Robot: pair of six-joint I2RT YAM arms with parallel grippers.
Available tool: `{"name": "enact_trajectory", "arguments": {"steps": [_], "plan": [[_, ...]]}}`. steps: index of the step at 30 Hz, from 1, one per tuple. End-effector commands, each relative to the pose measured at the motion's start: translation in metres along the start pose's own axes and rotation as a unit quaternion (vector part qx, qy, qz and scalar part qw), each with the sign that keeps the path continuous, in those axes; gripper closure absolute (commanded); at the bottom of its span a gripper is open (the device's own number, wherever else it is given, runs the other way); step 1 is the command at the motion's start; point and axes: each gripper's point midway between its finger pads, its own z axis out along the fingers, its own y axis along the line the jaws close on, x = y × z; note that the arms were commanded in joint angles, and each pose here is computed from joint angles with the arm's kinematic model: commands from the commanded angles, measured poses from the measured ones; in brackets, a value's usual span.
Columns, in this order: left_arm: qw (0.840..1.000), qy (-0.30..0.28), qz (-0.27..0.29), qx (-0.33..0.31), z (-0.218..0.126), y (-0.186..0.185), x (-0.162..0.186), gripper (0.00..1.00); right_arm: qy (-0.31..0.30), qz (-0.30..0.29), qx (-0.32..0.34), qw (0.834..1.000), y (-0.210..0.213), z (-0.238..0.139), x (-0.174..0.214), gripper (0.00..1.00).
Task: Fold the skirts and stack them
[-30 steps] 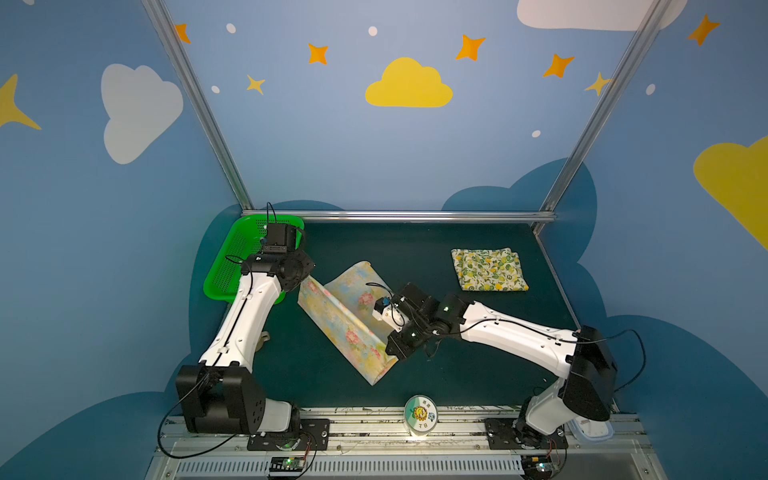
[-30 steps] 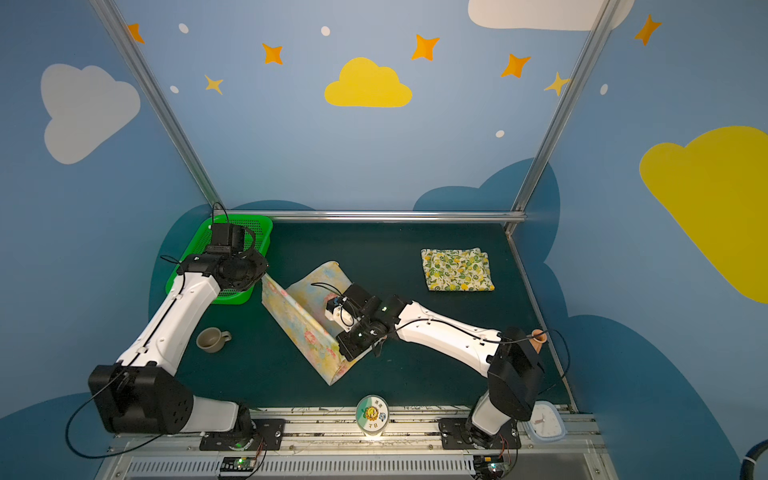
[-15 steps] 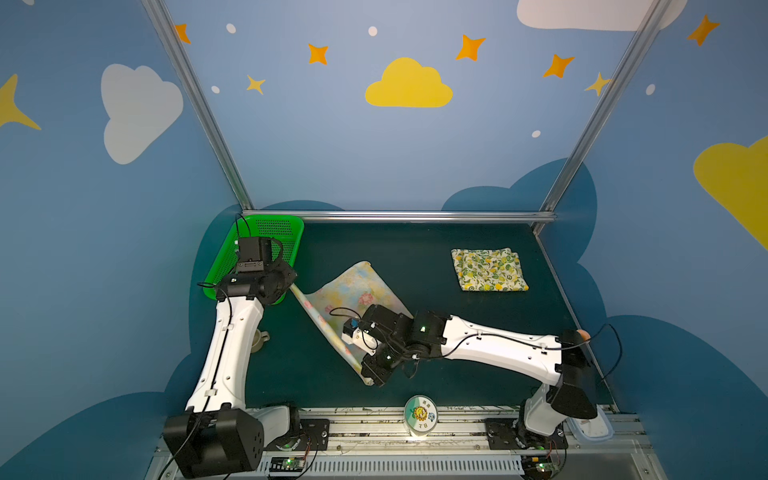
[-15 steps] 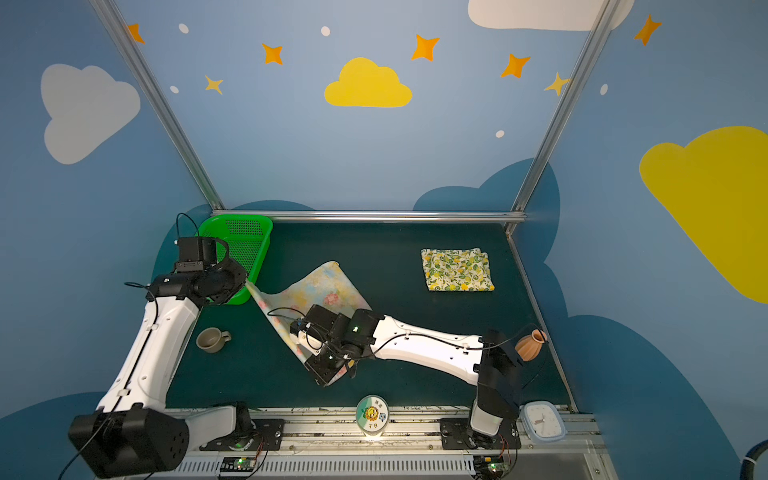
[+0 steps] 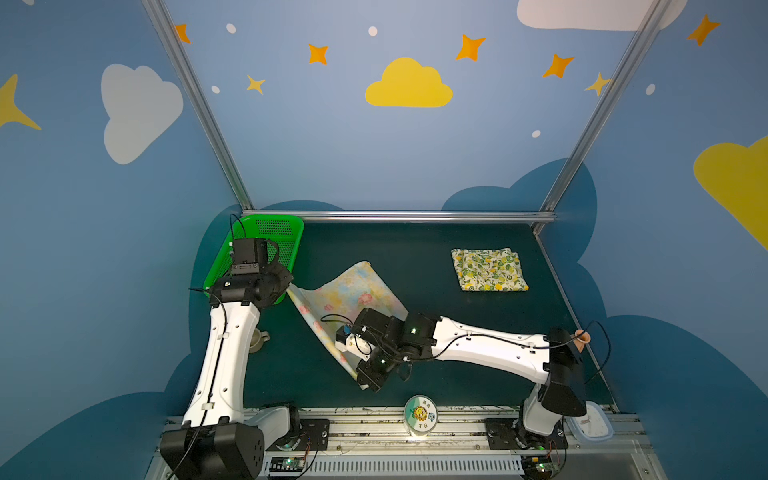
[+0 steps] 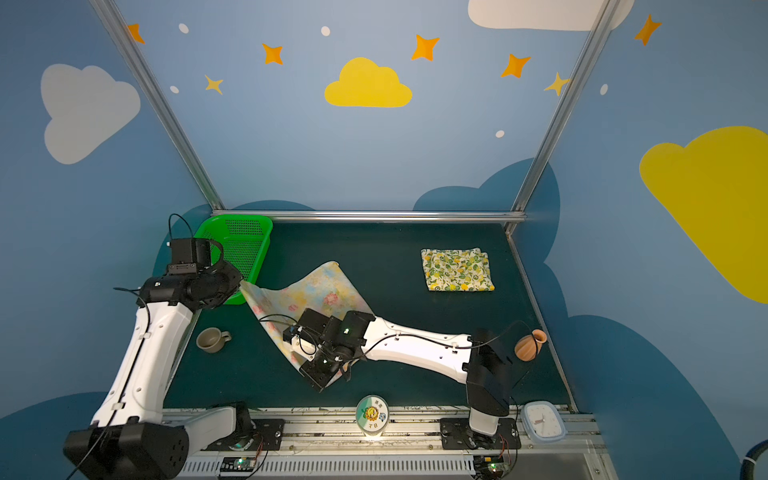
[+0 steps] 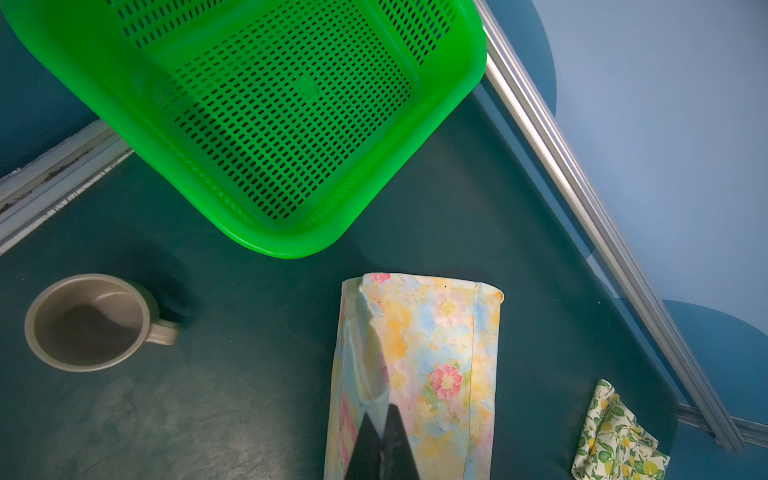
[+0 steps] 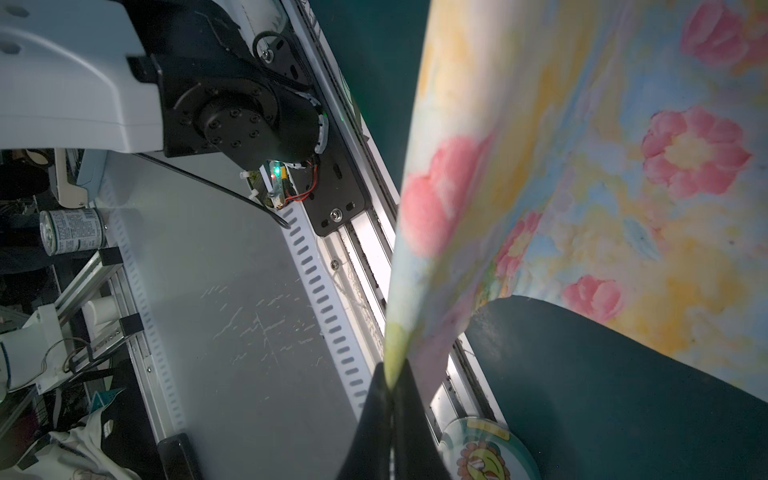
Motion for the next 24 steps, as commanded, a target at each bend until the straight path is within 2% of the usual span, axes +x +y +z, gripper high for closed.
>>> {"name": "enact_trajectory", "arguments": {"steps": [1,13,24], "plan": [[1.0,-0.013,0.006,-0.022,-0.007,0.008,-0.007,0.96,0.008,-0.018,-0.019,1.0,0.012,0.001,0.0,1.0],[1.0,-0.003,-0.008,0.004,0.005,-0.006,-0.008,0.96,-0.003,-0.001,-0.027,1.0,0.005,-0.002,0.0,1.0],[1.0,0.003,0.017,0.007,0.051,-0.058,-0.003,0.96,-0.034,0.078,-0.029,0.996,-0.057,-0.024,0.004,1.0]]}}
